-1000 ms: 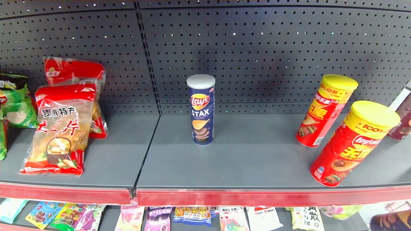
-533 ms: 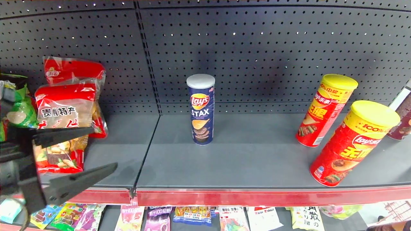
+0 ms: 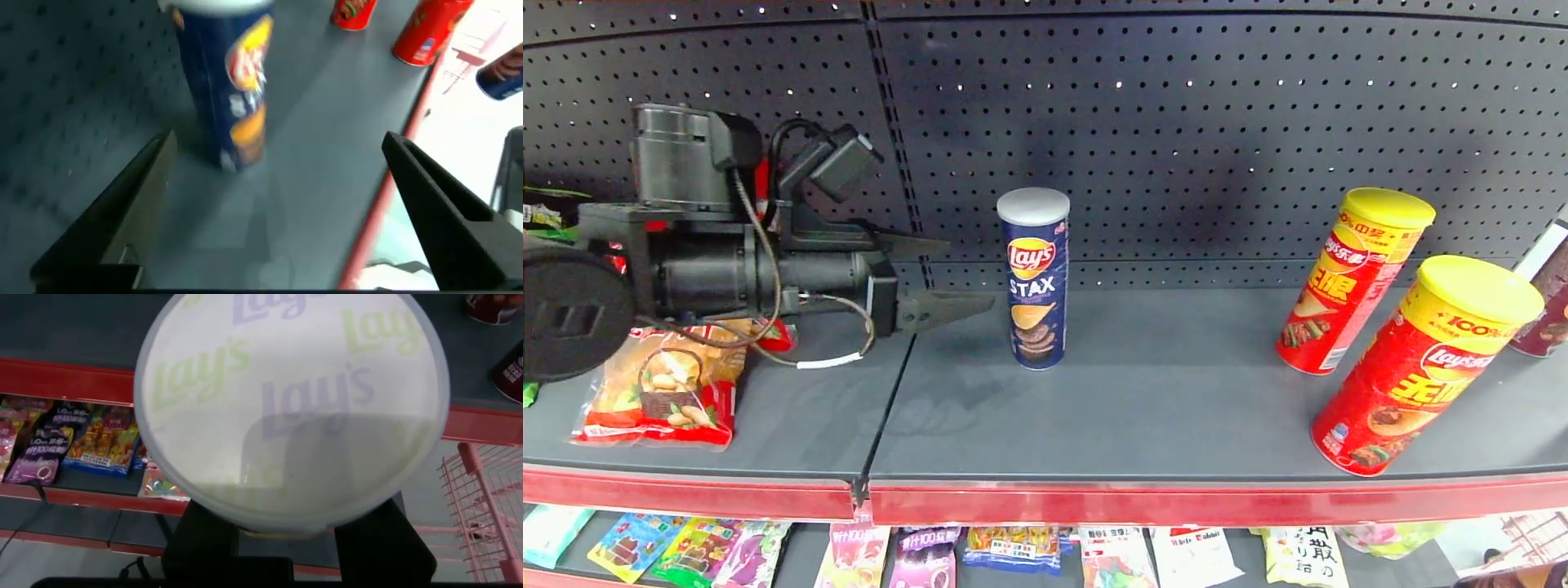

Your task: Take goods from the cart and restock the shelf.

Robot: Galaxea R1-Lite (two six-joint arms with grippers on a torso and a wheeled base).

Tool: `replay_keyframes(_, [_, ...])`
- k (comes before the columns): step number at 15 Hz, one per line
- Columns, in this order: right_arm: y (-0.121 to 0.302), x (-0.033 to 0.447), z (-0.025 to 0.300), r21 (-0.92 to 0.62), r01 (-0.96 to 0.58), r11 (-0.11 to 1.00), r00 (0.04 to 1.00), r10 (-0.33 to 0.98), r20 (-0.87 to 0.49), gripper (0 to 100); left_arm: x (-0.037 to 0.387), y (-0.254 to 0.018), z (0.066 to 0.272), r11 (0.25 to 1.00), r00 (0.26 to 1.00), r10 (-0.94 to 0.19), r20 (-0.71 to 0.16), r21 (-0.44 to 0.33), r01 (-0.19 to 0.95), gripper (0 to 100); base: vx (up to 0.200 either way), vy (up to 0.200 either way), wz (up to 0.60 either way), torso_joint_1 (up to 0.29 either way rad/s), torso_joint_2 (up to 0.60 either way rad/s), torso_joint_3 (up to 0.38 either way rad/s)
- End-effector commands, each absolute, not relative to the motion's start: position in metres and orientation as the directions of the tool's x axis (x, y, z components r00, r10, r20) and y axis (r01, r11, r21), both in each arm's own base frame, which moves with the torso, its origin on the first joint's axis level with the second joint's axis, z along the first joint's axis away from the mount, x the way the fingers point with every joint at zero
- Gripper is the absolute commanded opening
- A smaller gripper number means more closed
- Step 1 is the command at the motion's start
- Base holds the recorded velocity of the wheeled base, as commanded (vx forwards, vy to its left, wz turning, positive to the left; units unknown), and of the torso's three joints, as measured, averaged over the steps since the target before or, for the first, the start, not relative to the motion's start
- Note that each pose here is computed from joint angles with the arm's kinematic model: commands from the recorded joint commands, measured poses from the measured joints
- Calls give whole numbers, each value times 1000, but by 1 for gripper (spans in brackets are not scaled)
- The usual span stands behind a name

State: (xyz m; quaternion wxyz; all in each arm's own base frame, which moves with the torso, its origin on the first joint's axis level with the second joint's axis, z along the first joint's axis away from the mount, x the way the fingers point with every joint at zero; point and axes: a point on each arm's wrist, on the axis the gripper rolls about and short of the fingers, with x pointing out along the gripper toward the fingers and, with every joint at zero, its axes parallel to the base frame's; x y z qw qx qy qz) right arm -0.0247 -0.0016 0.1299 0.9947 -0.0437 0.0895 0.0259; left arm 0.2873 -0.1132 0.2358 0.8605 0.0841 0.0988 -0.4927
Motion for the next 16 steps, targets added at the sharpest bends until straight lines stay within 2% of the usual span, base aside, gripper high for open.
replay_keyframes(1, [-2,-24,130,-82,-60,995,982,43,-186,0,325,-127,218,481,469,-840,-275,25,876,100,0,0,0,0,0,0])
replay_keyframes(5, [-2,-24,130,-82,-60,995,982,43,-186,0,347,-134,222,475,472,-846,-249,52,879,100,0,0,0,0,0,0])
replay_keyframes(9, [-2,-24,130,-82,-60,995,981,43,-188,0,360,-140,216,437,433,-869,-240,41,899,100,0,0,0,0,0,0])
replay_keyframes(14, [-2,-24,130,-84,-59,995,981,42,-188,0,380,-148,215,421,423,-879,-220,55,905,100,0,0,0,0,0,0])
replay_keyframes(16, [-2,-24,130,-84,-57,995,981,40,-189,0,380,-152,212,392,392,-894,-218,45,919,100,0,0,0,0,0,0])
